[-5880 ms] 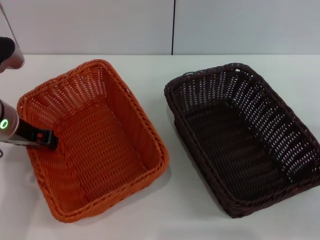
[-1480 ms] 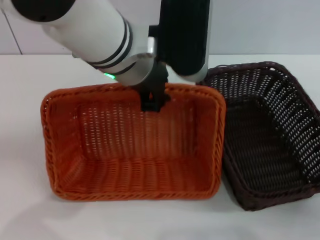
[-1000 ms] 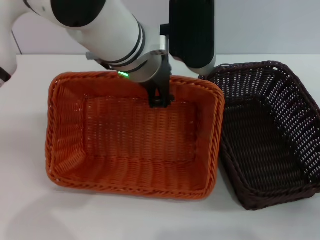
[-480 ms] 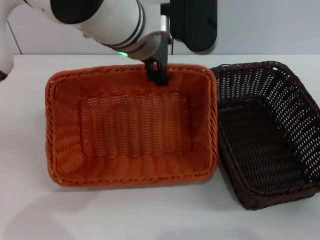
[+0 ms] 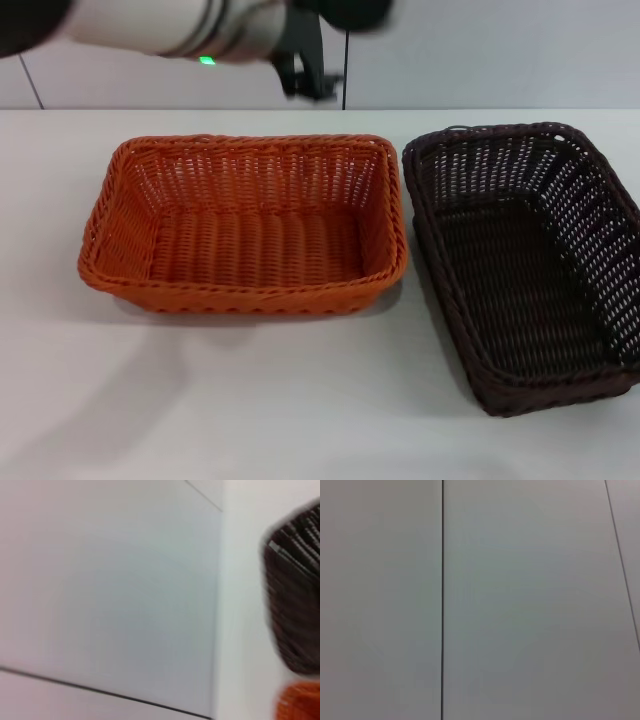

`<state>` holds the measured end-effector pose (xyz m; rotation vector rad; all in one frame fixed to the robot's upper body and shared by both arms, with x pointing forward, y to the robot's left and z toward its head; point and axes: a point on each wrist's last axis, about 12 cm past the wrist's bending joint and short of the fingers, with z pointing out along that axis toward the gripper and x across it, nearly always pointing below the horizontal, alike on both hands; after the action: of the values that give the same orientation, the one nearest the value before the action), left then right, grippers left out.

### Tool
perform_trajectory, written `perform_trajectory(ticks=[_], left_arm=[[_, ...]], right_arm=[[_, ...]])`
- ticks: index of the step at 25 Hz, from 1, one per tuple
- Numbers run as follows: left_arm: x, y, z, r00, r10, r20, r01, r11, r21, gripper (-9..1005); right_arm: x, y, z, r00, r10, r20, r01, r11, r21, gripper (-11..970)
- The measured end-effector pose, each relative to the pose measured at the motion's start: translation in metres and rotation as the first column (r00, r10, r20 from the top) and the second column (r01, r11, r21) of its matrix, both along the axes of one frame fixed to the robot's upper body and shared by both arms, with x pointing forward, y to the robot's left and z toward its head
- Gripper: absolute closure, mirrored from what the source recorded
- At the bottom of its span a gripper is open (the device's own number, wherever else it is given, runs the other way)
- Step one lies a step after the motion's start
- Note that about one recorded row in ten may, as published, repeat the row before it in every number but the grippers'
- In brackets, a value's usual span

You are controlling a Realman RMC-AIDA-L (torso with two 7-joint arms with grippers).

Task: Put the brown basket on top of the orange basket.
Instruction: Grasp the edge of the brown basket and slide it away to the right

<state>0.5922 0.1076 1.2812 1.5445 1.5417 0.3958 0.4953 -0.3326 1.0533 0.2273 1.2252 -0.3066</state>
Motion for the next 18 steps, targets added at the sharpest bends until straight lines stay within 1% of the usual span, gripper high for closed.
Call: perform_trajectory(ticks=[1, 2, 3, 4, 5, 6, 7, 8, 9, 10, 11, 14, 15, 16, 17, 18], left_arm=[[-0.003, 0.005, 0.004, 1.000, 0.017, 0.019, -0.016, 0.999, -0.037, 227], [-0.006, 0.012, 0.009, 0.998, 0.042, 0.046, -0.037, 0.994, -0.099, 227], [-0.011, 0.029, 0.013, 0.989, 0.115, 0.089, -0.089, 0.963, -0.253, 227], [-0.011, 0.029, 0.013, 0.989, 0.115, 0.089, -0.089, 0.963, -0.253, 227], [-0.015, 0.042, 0.010, 0.980, 0.172, 0.102, -0.123, 0.920, -0.372, 227], [-0.018, 0.051, 0.006, 0.972, 0.212, 0.106, -0.141, 0.877, -0.459, 227], [-0.022, 0.061, -0.003, 0.962, 0.253, 0.103, -0.158, 0.823, -0.545, 227], [-0.026, 0.070, -0.012, 0.951, 0.288, 0.115, -0.153, 0.758, -0.634, 227], [-0.026, 0.070, -0.012, 0.951, 0.288, 0.115, -0.153, 0.758, -0.634, 227], [-0.034, 0.082, -0.025, 0.933, 0.333, 0.139, -0.129, 0.668, -0.733, 228], [-0.043, 0.093, -0.042, 0.915, 0.371, 0.159, -0.106, 0.600, -0.793, 228], [-0.043, 0.093, -0.042, 0.915, 0.371, 0.159, -0.106, 0.600, -0.793, 228], [-0.055, 0.105, -0.058, 0.884, 0.416, 0.213, -0.034, 0.513, -0.858, 228], [-0.079, 0.123, -0.087, 0.812, 0.484, 0.327, 0.121, 0.409, -0.905, 228], [-0.082, 0.126, -0.094, 0.802, 0.496, 0.332, 0.128, 0.399, -0.908, 228], [-0.082, 0.126, -0.094, 0.802, 0.496, 0.332, 0.128, 0.399, -0.908, 228]], right_arm=[[0.001, 0.000, 0.001, 1.000, 0.003, 0.003, -0.003, 1.000, 0.000, 132], [0.002, 0.001, 0.001, 1.000, 0.005, 0.005, -0.005, 1.000, 0.000, 132], [0.004, 0.002, 0.003, 1.000, 0.010, 0.010, -0.010, 1.000, -0.001, 132], [0.004, 0.002, 0.003, 1.000, 0.010, 0.010, -0.010, 1.000, -0.001, 132], [0.005, 0.002, 0.003, 1.000, 0.012, 0.009, -0.012, 1.000, -0.001, 132], [0.006, 0.002, 0.003, 1.000, 0.014, 0.006, -0.014, 1.000, -0.002, 132], [0.007, 0.003, 0.003, 1.000, 0.015, 0.003, -0.015, 1.000, -0.003, 132], [0.009, 0.002, 0.001, 1.000, 0.016, -0.009, -0.016, 1.000, -0.006, 132], [0.009, 0.002, 0.001, 1.000, 0.016, -0.009, -0.016, 1.000, -0.006, 132], [0.009, 0.002, 0.001, 1.000, 0.017, -0.012, -0.017, 1.000, -0.007, 132], [0.010, 0.002, 0.001, 1.000, 0.018, -0.013, -0.018, 1.000, -0.006, 132], [0.011, 0.002, 0.002, 1.000, 0.014, -0.012, -0.014, 1.000, -0.005, 132], [0.011, 0.001, 0.002, 1.000, 0.013, -0.012, -0.013, 1.000, -0.005, 132], [0.010, 0.001, 0.002, 1.000, 0.013, -0.011, -0.013, 1.000, -0.005, 132], [0.010, 0.001, 0.002, 1.000, 0.013, -0.007, -0.013, 1.000, -0.006, 132], [0.008, 0.002, 0.003, 1.000, 0.012, 0.009, -0.011, 1.000, -0.009, 132]])
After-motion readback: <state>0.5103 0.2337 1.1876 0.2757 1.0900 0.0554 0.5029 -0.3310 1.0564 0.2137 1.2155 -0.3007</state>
